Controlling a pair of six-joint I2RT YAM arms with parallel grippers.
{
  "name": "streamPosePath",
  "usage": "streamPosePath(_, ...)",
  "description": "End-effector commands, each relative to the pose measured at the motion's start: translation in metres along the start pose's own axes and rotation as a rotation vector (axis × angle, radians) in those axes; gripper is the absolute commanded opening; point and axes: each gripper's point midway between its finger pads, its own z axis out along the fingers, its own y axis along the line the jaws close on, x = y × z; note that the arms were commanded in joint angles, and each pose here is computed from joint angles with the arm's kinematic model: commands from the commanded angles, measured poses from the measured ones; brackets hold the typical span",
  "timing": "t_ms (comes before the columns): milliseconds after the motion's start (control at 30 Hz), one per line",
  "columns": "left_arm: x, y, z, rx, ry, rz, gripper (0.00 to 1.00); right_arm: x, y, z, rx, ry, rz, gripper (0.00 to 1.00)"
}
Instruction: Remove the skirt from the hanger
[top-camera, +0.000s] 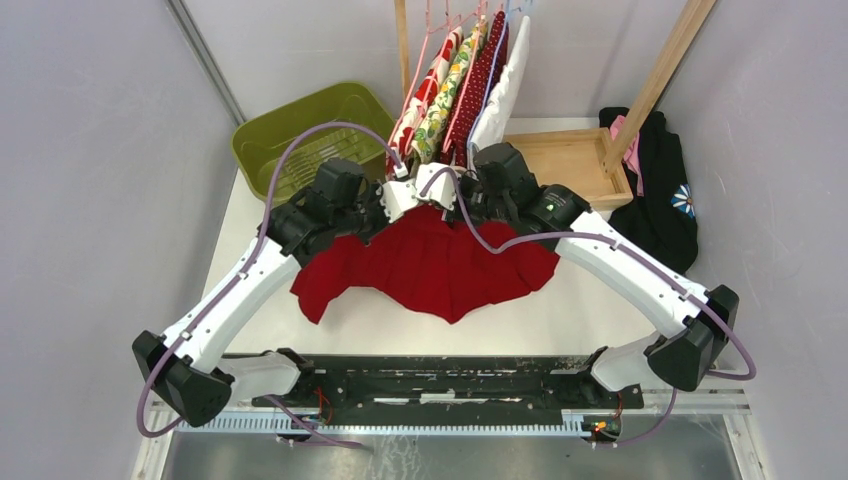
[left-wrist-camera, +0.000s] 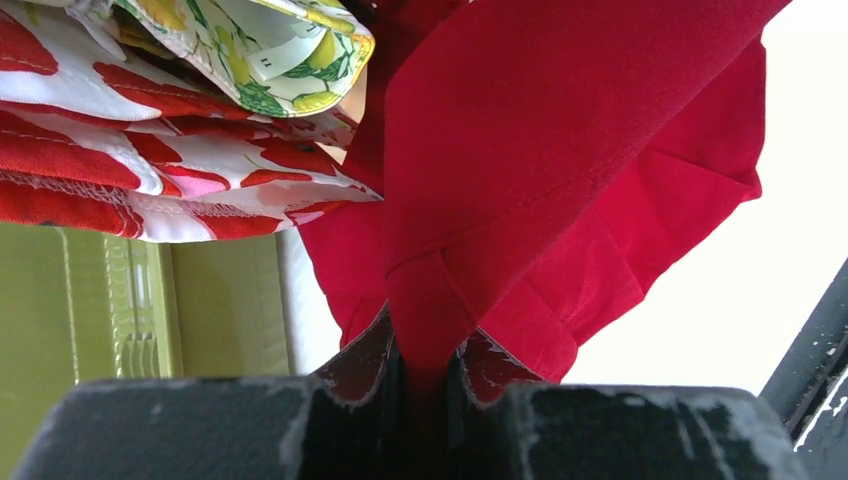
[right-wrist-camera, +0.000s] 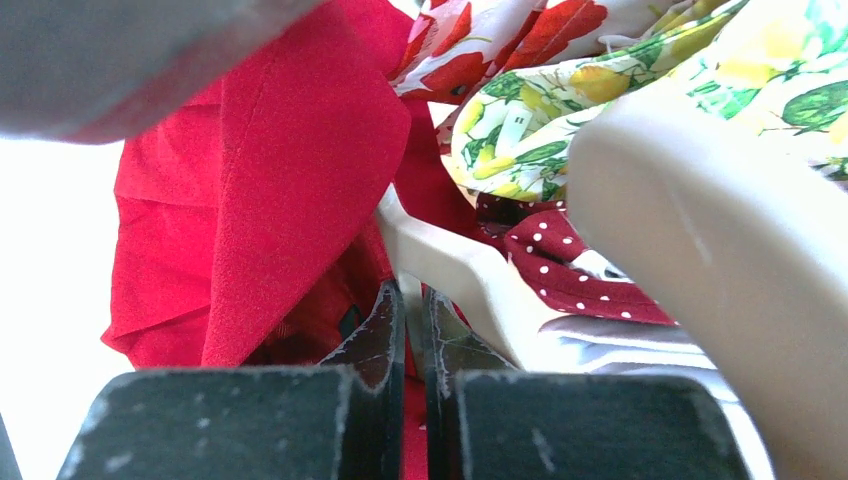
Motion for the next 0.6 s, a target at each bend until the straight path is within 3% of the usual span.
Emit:
streamPosePath(0, -0.063, 0.061, -0.044, -0.314, -0.225, 0.044, 0.03, 0.015, 0.018, 0.000, -0.033, 0.032, 0.044, 0.01)
streamPosePath(133, -0.072, 0.065, -0.048, -0.330, -0.260, 0.063, 0.03, 0.025, 0.014, 0.002, 0.006, 0.072, 0.052, 0.01)
streamPosePath(400, -0.051, 0.049, -0.036, -0.275, -0.212, 0.026, 0.03, 0.054, -0.074, -0.027, 0.362, 0.210, 0.044, 0.01)
streamPosePath(500, -0.043, 0.046, -0.037, -0.274, -0.189, 0.021, 0.03, 0.053, -0.105, -0.045, 0.475, 0.174, 0.088, 0.01)
streamPosePath(533, -0.042, 0.045, -0.037, -0.273, -0.190, 0.020, 0.03, 0.049, -0.108, -0.047, 0.487, 0.158, 0.089, 0.03)
streamPosePath(567, -0.043, 0.045, -0.037, -0.271, -0.194, 0.020, 0.03, 0.046, -0.108, -0.048, 0.482, 0.144, 0.087, 0.12)
